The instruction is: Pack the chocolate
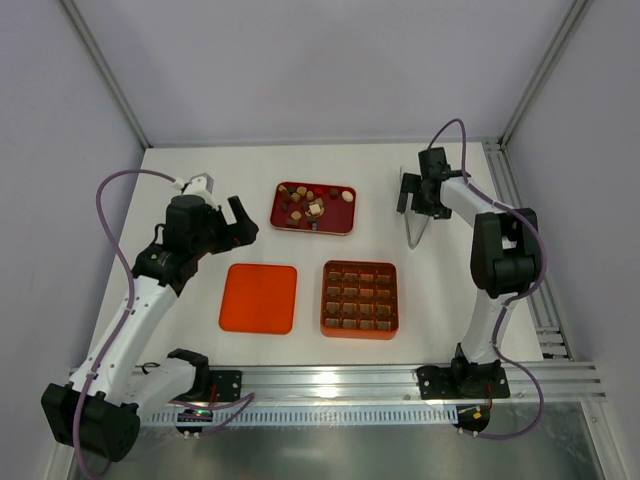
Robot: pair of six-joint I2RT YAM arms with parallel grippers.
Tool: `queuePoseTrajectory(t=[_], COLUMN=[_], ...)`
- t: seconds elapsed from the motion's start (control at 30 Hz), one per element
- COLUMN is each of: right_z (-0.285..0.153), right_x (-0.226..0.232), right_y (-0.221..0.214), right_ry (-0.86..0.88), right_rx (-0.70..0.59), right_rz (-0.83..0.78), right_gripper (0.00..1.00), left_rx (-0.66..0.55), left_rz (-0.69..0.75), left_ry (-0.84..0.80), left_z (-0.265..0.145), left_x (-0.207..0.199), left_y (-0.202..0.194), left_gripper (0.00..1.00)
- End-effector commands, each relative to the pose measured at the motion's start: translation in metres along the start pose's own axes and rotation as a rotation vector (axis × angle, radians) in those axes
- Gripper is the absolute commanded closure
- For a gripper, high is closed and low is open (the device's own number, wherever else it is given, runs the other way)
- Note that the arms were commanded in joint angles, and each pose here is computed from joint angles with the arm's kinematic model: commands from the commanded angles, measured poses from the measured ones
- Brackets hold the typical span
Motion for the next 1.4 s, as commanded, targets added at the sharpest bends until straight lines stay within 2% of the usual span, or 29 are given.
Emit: queuePoseTrajectory(t=[0.0,0.33,0.53,0.73,0.83,0.9,0.97,1.07,1.37], right_z=[0.000,0.017,0.029,0.031,0.032,0.032,0.024,0.010,-0.038], right_x=[0.006,0.002,0.000,0.000,0.000,0.000,0.001,0.004,0.014], right_y=[0.010,0.003,-0.004,-0.003,-0.003,-0.004,0.001,0.008,0.018], right_ry=[0.009,-0.039,-0.060,-0.062,-0.060,-0.060,-0.053,-0.037,0.010], right_rx=[-0.002,0.052,0.082,0.077,0.082,0.080,0.062,0.032,-0.057], right_rz=[-0.020,-0.028,-0.023,-0.022,-0.025,-0.026,-0.024,-0.021,-0.027], right_gripper=[0.05,0.14,0.16,0.22,0.29,0.37,0.45,0.49,0.50], left_rx=[-0.016,-0.001,0.001,0.008,0.011,0.009,0.012,0.012,0.009], left_rz=[0.017,0.014,0.015,0.014,0.014,0.014,0.014,0.014,0.012], left_ry=[-0.016,-0.022,-0.022,-0.019,-0.018,-0.019,-0.016,-0.016,-0.016], left_z=[0.001,0.005,0.005,0.006,0.007,0.007,0.007,0.007,0.007], left_x=[-0.001,-0.002,-0.002,-0.001,-0.001,-0.001,-0.001,-0.001,-0.001], left_y=[0.002,0.000,0.000,-0.002,-0.003,-0.003,-0.003,-0.003,-0.003], left_gripper=[0.00,0.00,0.00,0.00,0.00,0.00,0.00,0.00,0.00])
Point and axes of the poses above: each gripper's point midway between its finger pads, its own z axis out along the fingers, its own x axis along the line the jaws close on, y = z × x, the point moved 4 cm from there along -z, back along the fingers, and after that the axes turned 15 degrees about z, right-handed, at the moved point
